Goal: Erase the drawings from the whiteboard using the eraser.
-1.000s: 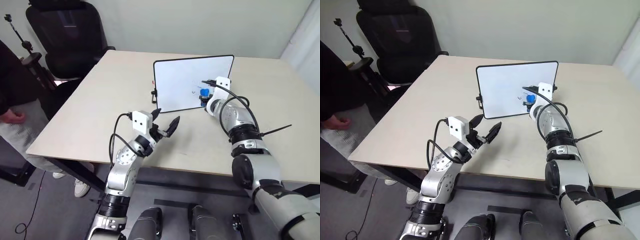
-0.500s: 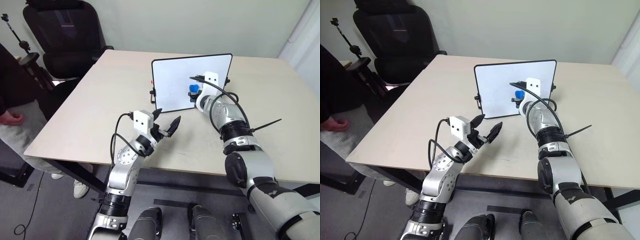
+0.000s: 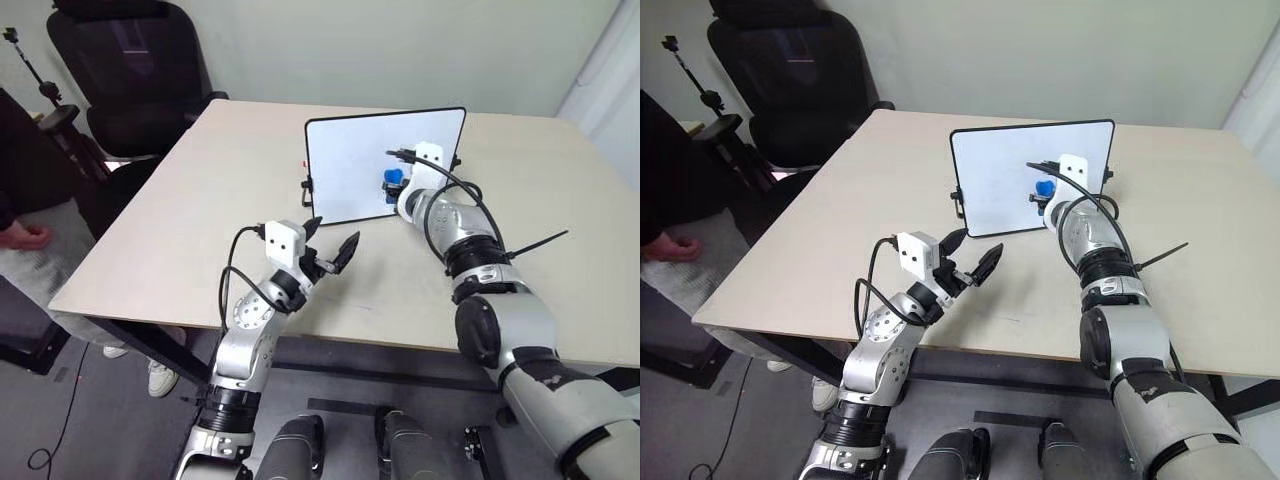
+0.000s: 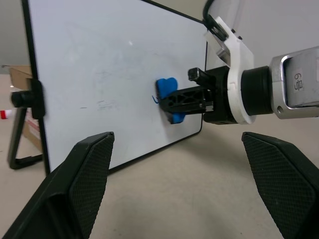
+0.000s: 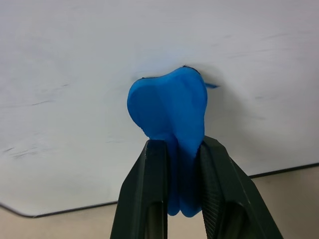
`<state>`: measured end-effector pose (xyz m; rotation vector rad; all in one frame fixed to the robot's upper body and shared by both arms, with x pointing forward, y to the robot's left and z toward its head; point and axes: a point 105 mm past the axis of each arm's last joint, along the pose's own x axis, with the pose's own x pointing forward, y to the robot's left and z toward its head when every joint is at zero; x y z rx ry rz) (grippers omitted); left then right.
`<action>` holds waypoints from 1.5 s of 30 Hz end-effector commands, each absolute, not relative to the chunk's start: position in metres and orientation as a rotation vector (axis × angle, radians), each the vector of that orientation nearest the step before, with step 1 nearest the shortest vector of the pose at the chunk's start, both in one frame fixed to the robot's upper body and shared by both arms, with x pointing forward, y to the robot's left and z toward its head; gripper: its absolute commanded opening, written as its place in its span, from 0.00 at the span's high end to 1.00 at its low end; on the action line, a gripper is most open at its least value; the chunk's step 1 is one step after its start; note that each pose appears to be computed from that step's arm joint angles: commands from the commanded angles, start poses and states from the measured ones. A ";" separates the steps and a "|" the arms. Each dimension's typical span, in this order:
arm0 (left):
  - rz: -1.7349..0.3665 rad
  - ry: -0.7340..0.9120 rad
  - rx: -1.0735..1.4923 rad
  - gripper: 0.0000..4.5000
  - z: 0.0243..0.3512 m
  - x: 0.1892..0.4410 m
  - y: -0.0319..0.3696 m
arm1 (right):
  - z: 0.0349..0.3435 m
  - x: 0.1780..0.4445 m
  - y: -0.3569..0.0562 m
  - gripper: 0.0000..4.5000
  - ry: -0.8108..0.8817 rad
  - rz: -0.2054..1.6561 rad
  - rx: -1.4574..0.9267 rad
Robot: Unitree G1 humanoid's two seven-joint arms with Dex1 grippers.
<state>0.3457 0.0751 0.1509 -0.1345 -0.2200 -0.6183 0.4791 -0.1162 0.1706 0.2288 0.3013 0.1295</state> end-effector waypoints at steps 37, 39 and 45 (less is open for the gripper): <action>-0.612 -0.290 -0.124 0.00 0.168 0.343 0.077 | 0.188 0.485 -0.131 0.90 0.262 0.057 0.198; -0.613 -0.290 -0.124 0.00 0.168 0.343 0.077 | 0.188 0.485 -0.132 0.90 0.262 0.048 0.193; -0.619 -0.288 -0.125 0.00 0.167 0.343 0.075 | 0.191 0.481 -0.093 0.90 0.258 0.209 0.161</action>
